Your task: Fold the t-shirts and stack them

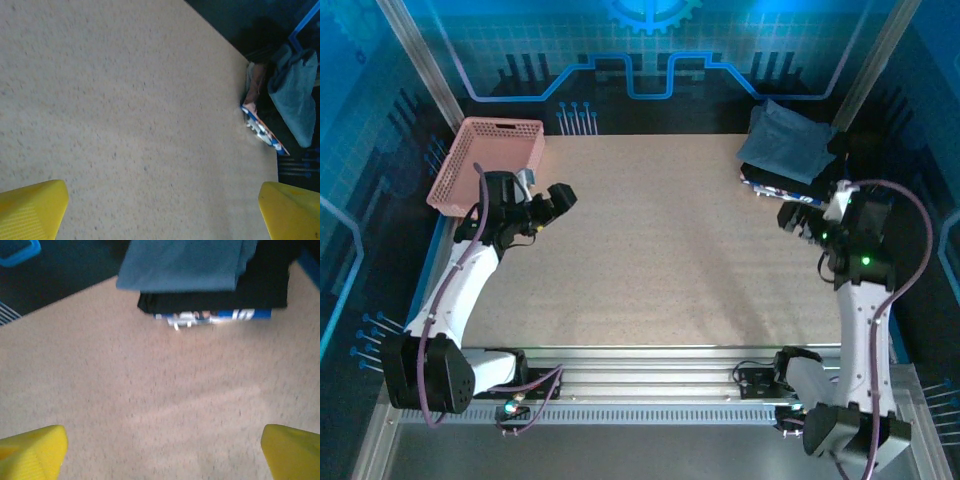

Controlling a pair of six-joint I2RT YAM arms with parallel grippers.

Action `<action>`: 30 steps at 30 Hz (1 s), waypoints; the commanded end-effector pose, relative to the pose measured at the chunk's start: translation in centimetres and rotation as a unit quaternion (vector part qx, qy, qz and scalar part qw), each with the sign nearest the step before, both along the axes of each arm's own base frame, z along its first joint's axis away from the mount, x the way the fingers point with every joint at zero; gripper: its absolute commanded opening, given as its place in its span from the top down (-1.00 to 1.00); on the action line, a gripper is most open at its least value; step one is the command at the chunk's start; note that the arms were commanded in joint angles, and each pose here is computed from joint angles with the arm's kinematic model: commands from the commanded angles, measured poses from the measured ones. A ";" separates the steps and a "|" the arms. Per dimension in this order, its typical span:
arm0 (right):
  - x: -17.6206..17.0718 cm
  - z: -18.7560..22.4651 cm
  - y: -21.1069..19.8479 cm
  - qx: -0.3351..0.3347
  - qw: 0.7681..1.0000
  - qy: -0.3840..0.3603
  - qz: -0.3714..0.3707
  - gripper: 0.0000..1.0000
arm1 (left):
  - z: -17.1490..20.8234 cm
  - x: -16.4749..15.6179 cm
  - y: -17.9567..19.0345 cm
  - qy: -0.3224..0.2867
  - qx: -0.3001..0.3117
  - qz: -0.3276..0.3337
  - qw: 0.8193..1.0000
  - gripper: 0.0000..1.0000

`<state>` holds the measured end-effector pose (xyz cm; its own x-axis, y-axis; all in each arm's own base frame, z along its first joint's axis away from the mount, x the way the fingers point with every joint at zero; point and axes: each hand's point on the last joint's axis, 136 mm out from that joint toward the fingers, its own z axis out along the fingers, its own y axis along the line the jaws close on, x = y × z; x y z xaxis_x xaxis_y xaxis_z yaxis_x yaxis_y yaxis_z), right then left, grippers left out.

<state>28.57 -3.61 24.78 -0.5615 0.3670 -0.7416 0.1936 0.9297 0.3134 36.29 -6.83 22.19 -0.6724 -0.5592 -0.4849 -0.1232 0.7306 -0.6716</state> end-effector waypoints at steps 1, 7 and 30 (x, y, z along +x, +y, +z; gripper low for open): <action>-1.1 -5.5 0.5 0.033 0.998 0.044 -0.011 -1.00 | -0.4 0.8 3.0 -0.034 0.074 0.043 0.996 -0.98; 0.3 -10.6 -0.7 -0.039 0.999 -0.011 -0.017 -0.99 | -3.8 0.2 8.7 -0.064 0.228 0.106 0.966 -0.98; 10.7 -14.7 3.7 -0.197 0.970 -0.137 0.049 -0.99 | -12.0 2.7 8.1 -0.242 0.304 0.073 0.918 -0.98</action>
